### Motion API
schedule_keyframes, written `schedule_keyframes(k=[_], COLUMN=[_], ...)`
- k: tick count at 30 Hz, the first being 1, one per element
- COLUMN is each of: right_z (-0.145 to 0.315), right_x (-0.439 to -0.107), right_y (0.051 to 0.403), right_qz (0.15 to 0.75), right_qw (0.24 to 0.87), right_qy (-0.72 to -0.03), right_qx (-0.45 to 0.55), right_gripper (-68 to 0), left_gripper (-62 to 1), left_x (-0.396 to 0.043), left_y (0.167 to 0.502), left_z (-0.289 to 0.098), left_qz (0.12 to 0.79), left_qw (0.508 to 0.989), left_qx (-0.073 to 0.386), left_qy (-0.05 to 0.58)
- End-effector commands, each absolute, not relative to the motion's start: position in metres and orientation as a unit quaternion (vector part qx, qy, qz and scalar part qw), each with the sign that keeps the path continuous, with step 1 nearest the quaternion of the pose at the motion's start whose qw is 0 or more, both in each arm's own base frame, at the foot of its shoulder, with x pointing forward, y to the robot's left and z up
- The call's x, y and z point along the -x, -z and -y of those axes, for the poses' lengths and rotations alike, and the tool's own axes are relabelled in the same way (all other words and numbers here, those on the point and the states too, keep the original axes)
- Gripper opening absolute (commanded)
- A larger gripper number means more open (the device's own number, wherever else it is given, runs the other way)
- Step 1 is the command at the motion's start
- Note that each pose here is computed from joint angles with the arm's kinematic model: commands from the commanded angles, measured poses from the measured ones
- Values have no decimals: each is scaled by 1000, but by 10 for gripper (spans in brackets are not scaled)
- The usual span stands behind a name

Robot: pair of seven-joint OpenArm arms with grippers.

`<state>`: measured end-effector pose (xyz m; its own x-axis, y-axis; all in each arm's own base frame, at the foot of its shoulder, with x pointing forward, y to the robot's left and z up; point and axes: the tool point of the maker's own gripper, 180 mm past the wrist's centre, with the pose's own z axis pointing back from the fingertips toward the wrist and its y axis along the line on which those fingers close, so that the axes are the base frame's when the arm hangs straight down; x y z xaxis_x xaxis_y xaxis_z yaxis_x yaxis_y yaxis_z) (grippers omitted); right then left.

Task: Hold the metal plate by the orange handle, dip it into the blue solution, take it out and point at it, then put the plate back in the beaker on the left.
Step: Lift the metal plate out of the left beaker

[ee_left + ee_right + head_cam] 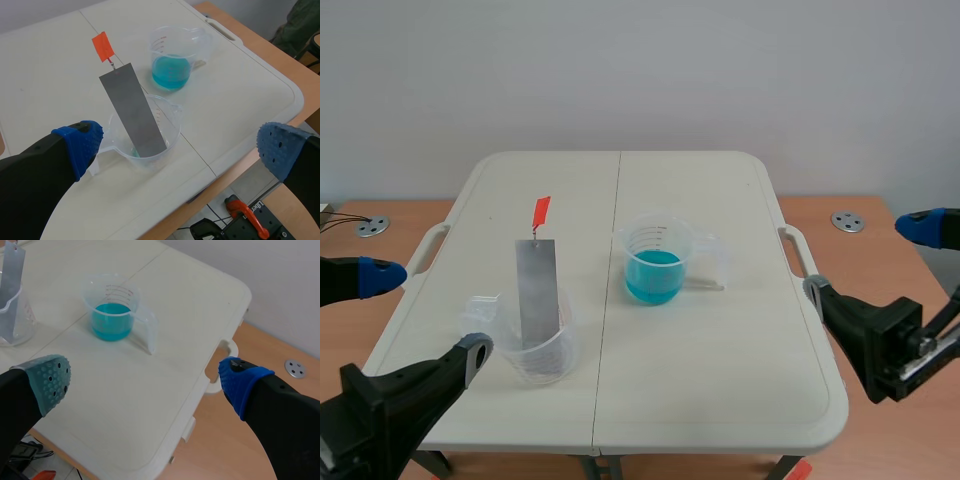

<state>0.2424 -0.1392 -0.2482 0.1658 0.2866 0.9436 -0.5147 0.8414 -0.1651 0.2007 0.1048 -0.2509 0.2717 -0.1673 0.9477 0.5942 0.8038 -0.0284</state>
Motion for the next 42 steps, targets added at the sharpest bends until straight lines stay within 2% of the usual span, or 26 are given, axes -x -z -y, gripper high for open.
schedule_keyframes(k=[1,2,3,6,8,14,22,25,30,42], right_z=[131,128,124,112,103,80,55,44,21,-35], right_x=[-249,-251,-254,-264,-271,-288,-314,-326,-340,-365], right_y=[246,246,246,244,242,234,228,228,232,246], right_qz=[598,599,602,609,614,627,637,635,622,567], right_qw=[748,746,742,732,723,701,693,695,698,705], right_qy=[-266,-268,-269,-275,-281,-296,-281,-273,-277,-257], right_qx=[-109,-115,-120,-134,-143,-167,-189,-197,-223,-341], right_gripper=[-67,-67,-67,-67,-67,-67,-67,-67,-67,-67], left_gripper=[14,14,-49,-399,-588,-590,-590,-590,-590,-590], left_x=[-202,-202,-202,-202,-202,-202,-198,-184,-148,-48], left_y=[242,242,242,243,243,245,262,273,297,374], left_z=[-101,-101,-101,-101,-101,-103,-149,-169,-198,-256], left_qz=[564,564,564,563,562,562,549,523,461,300], left_qw=[764,764,764,764,764,765,806,825,864,939], left_qx=[199,198,198,196,193,183,82,39,-1,-31], left_qy=[243,244,244,247,252,257,207,212,205,165])
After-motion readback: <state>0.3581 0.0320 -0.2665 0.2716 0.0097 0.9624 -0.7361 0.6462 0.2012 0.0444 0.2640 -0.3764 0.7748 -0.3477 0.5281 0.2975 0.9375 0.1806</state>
